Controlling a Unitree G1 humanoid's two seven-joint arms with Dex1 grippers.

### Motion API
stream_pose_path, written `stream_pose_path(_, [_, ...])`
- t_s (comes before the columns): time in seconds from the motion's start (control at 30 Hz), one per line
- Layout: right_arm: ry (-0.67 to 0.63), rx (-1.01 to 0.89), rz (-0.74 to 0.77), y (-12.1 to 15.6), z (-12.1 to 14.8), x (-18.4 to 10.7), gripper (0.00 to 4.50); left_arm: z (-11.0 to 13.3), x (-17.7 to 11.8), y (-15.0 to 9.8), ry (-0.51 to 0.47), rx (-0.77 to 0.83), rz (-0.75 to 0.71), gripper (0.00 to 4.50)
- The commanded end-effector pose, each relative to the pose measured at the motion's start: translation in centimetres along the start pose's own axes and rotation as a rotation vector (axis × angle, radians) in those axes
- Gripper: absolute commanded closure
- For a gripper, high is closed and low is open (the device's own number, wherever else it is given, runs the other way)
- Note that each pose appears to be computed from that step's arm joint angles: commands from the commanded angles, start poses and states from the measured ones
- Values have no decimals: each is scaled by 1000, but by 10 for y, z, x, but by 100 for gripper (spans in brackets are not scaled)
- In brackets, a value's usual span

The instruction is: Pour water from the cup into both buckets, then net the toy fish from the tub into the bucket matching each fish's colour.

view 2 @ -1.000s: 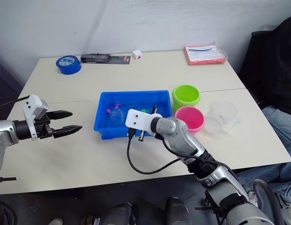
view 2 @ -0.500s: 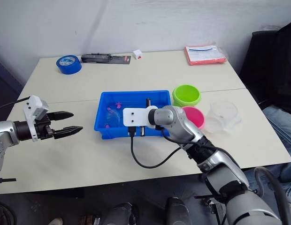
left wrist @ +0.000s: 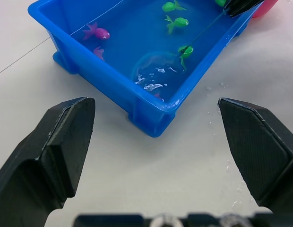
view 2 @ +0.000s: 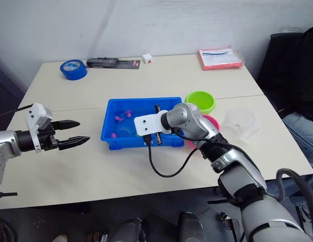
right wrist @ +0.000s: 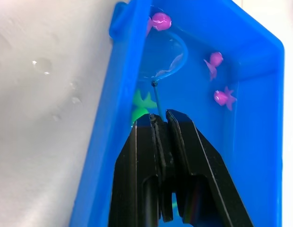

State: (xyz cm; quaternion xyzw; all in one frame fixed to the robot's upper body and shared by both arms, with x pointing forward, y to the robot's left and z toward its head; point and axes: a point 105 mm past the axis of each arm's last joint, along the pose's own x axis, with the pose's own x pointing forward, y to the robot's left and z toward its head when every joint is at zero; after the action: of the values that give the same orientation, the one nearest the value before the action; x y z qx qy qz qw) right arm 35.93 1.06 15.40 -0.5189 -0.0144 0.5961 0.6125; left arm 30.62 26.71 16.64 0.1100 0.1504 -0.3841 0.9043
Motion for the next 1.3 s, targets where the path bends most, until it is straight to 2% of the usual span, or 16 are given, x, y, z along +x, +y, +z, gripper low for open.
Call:
stream_pose_path(0.03, [-111,96,-13,-3,19,0,372,14,-9,1,-32,43,24,2])
stream_pose_path(0.23, [-182,292,-47,-11,24,-3,372,15,-9,2,-32,43,24,2])
stream_pose_path(0.5, [-142,429,-85,-22,6,-15,372,16,-7,3,-31,48,20,2])
stream_pose_path(1.03, [-104,550,-156,-31,-14,-34,372,17,-4,5,-30,48,12,2])
stream_pose_path(1.3, [-127,657,-209,-36,-20,-43,372,21,-2,5,-48,41,3,2])
